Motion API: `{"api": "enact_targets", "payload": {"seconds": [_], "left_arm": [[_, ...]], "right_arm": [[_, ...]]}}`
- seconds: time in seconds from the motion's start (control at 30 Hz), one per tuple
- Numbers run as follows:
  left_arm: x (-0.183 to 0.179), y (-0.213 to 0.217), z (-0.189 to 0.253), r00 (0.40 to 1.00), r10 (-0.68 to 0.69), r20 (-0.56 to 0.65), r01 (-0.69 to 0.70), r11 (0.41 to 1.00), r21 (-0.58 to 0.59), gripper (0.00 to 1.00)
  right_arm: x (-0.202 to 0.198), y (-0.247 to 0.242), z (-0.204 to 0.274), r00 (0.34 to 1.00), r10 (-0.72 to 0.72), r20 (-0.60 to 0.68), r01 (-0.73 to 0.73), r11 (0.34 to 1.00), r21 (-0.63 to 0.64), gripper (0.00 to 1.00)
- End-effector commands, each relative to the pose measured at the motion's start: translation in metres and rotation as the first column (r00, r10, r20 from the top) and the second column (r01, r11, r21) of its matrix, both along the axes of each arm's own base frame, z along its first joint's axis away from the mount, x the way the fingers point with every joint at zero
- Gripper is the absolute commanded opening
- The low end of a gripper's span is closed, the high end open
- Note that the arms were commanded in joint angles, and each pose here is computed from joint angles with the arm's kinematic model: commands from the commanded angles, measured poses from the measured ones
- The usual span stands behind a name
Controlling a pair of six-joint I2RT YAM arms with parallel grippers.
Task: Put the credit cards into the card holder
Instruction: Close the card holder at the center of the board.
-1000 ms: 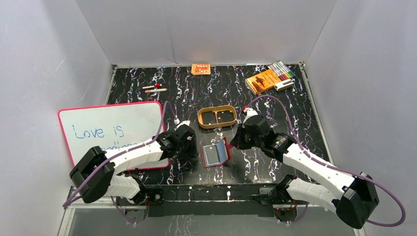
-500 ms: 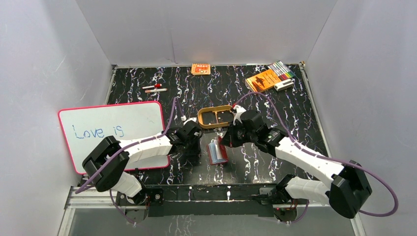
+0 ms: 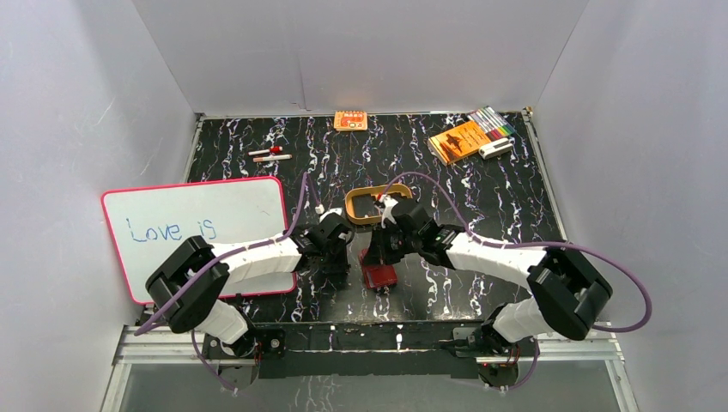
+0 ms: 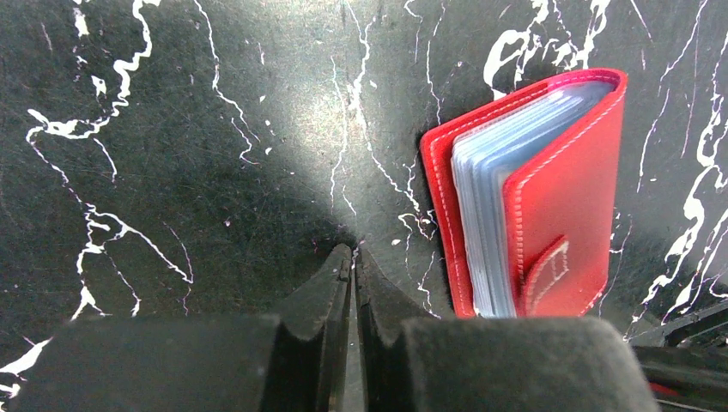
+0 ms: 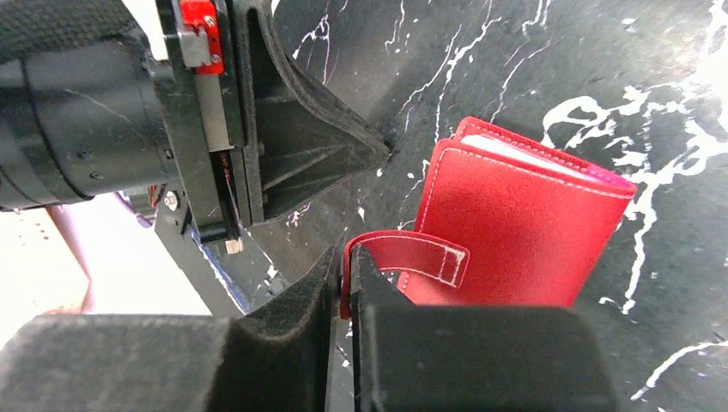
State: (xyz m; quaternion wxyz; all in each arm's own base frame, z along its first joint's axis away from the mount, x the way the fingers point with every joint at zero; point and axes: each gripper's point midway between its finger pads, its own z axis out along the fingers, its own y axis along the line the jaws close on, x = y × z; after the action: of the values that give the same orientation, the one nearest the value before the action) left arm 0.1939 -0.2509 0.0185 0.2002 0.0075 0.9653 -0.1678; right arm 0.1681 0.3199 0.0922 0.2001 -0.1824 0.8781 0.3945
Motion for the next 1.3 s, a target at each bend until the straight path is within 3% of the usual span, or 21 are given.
{"api": "enact_targets", "payload": {"seconds": [0.0,0.1,0.27,0.77,1.07,1.27], "left_arm": [[-0.005,0.005,-0.003,1.0,0.006,-0.007,-0.006,1.0,0.01,0.05],[-0.004,0.007,-0.001,1.0,0.017,0.0,-0.017,1.0,0.015,0.04],[0.003,0.01,0.012,0.998,0.048,0.041,-0.049,0.999,0.011,0.05],[0.024,0.01,0.071,0.979,0.133,0.154,-0.126,0.991,-0.05,0.16],[0.035,-0.003,0.096,0.975,0.129,0.18,-0.109,0.987,-0.117,0.25],[0.037,-0.035,0.101,0.99,0.06,0.124,-0.026,0.966,-0.256,0.22]], "right_arm": [[-0.002,0.018,0.011,0.999,0.039,0.016,-0.04,0.997,0.065,0.25],[-0.004,0.017,0.009,0.999,0.042,0.01,-0.042,0.997,0.058,0.4],[-0.004,0.012,0.002,0.999,0.04,0.018,-0.04,0.999,0.025,0.43],[-0.015,0.007,-0.027,0.991,0.132,0.018,-0.132,0.991,-0.011,0.66],[-0.015,0.005,-0.04,0.989,0.145,0.023,-0.144,0.989,-0.04,0.71],[-0.015,0.002,-0.047,0.988,0.15,0.025,-0.148,0.987,-0.056,0.72]]}}
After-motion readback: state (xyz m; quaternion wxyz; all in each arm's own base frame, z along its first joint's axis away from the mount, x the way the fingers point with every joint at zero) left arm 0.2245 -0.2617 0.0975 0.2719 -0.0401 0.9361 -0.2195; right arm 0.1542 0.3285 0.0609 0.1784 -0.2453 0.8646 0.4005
